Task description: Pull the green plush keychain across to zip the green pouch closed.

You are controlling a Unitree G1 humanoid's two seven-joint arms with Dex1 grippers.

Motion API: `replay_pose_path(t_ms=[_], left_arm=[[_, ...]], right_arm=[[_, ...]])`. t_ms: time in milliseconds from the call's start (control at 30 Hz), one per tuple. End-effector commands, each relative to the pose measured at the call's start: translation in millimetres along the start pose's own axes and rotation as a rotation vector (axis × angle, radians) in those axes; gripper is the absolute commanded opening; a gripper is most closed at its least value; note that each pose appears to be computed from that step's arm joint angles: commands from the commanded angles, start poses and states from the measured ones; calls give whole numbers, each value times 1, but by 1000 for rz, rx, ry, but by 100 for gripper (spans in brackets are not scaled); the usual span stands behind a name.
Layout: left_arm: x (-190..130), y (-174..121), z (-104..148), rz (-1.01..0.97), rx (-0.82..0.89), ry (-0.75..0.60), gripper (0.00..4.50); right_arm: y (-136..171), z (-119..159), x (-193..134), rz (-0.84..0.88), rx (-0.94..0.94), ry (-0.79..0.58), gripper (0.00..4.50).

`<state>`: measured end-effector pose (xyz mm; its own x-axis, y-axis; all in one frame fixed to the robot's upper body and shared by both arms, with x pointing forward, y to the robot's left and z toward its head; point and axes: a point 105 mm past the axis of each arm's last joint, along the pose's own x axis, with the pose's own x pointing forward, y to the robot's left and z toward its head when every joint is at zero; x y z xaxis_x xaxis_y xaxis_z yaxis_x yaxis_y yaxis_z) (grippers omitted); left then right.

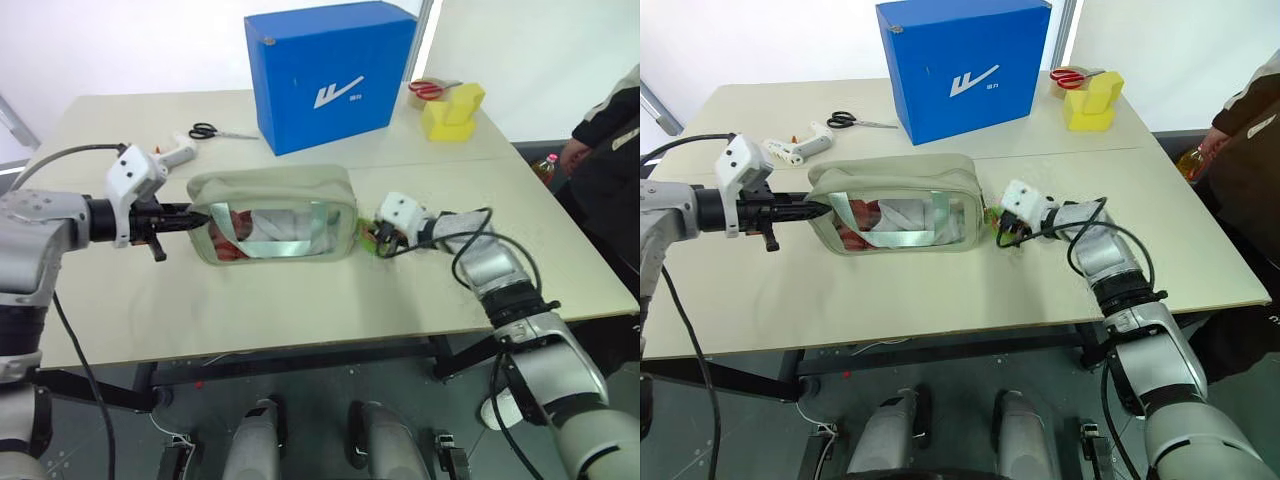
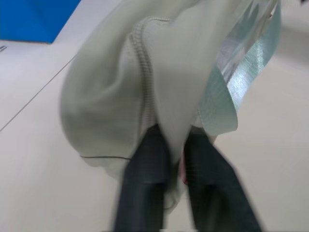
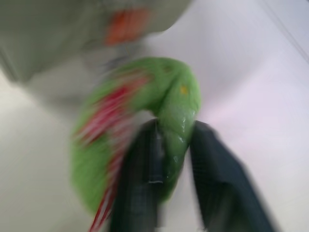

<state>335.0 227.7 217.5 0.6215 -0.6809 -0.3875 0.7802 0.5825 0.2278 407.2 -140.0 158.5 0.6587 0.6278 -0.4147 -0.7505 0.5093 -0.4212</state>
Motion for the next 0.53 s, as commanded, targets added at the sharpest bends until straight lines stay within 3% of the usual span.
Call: replay_pose_path(t_ms=[33, 133, 167, 333, 533], left_arm=[[-17, 8, 20, 29, 0, -64, 266], [-25, 10, 20, 25, -12, -61, 425], [-28, 10, 19, 22, -12, -57, 448], [-43, 22, 26, 117, -3, -79, 448], [-43, 17, 27, 125, -36, -133, 448]], right_arm=[[-17, 55, -43, 27, 19, -146, 300], [-7, 78, -68, 118, 58, -196, 450], [-4, 84, -73, 141, 68, -209, 450], [13, 118, -90, 209, 116, -298, 450], [12, 116, -84, 141, 138, -303, 450]])
